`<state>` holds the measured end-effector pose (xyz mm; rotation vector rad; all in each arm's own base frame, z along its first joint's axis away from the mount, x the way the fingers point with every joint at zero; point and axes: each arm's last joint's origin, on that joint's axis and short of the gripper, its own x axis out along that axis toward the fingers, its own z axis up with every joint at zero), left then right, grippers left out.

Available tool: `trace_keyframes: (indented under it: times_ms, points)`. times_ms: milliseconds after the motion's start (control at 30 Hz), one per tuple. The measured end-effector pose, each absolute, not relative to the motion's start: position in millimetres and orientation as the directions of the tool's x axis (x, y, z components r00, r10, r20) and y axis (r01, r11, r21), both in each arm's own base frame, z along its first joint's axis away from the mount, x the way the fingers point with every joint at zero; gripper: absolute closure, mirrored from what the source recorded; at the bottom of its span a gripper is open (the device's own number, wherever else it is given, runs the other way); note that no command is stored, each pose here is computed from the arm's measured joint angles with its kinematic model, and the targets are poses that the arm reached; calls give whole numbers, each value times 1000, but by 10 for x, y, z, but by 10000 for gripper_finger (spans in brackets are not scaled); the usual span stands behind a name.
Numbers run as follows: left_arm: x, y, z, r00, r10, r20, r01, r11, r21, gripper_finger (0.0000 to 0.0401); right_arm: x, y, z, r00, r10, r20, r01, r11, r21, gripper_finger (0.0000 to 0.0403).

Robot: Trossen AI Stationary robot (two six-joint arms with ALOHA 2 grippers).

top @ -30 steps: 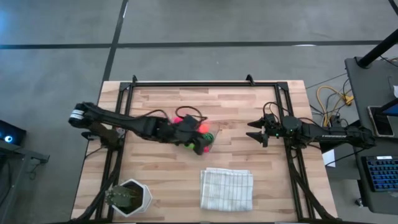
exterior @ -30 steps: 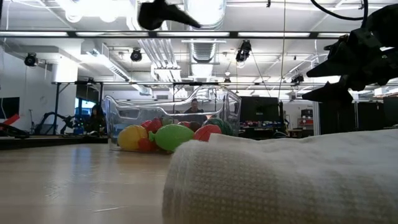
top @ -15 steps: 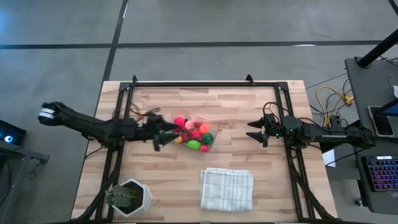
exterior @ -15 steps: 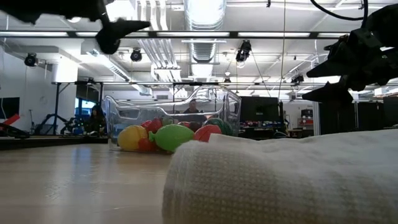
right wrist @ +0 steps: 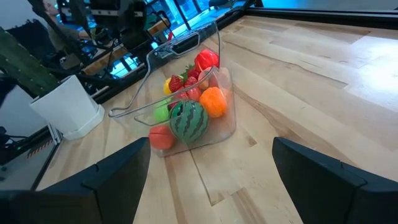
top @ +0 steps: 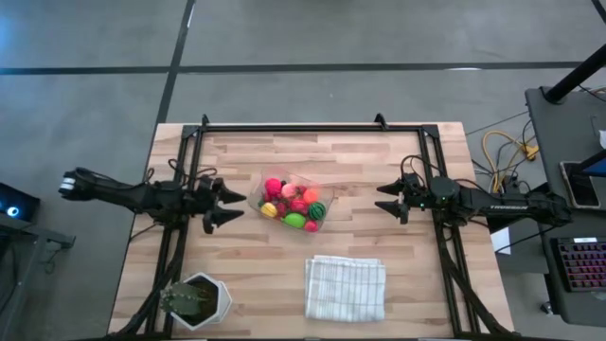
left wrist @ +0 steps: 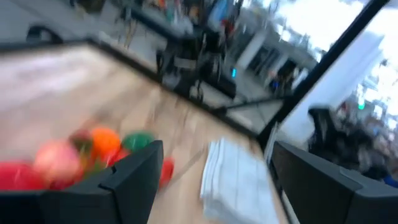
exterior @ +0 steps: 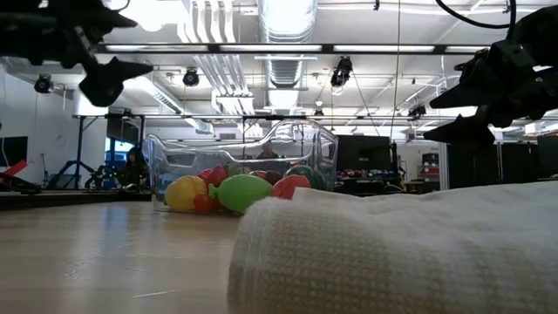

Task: Pick and placing Produce into tupperware
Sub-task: Return to Home Position

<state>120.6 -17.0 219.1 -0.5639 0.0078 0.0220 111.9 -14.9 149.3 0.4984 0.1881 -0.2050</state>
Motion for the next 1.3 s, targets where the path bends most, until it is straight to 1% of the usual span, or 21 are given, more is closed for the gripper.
trace_keyframes:
  times_ms: [67, 333, 400, 467, 567, 667, 800, 933, 1300]
  points:
    - [1143, -167, 2132, 998, -9, -68, -28, 849, -528, 113, 1119, -148, 1493, 962, -148, -228, 240, 859, 453, 74]
    - [853, -113, 2131, 1000, -19, -15, 9, 872, -490, 113, 1119, -148, 1493, 962, -148, -228, 239, 859, 453, 74]
    - [816, -105, 2073, 999, -14, -51, -13, 876, -482, 113, 1119, -148, 1493, 962, -148, -228, 239, 859, 453, 74]
    - [823, -101, 1998, 993, 6, -119, -61, 882, -468, 113, 1119, -149, 1493, 962, -148, -228, 240, 859, 453, 74]
    - [835, -102, 1968, 987, 13, -161, -87, 885, -458, 113, 1119, -149, 1493, 962, -148, -228, 240, 859, 453, 74]
    - [861, -106, 1844, 969, 17, -246, -126, 892, -434, 113, 1119, -148, 1494, 963, -148, -227, 239, 859, 453, 74]
    - [893, -105, 1764, 961, 46, -274, -162, 894, -418, 113, 1119, -148, 1494, 963, -148, -227, 239, 859, 453, 74]
    - [920, -110, 1624, 947, 48, -318, -181, 898, -402, 113, 1119, -148, 1494, 962, -148, -227, 239, 859, 453, 74]
    - [953, -116, 1596, 940, 49, -337, -189, 899, -395, 113, 1119, -148, 1494, 962, -149, -227, 240, 859, 453, 74]
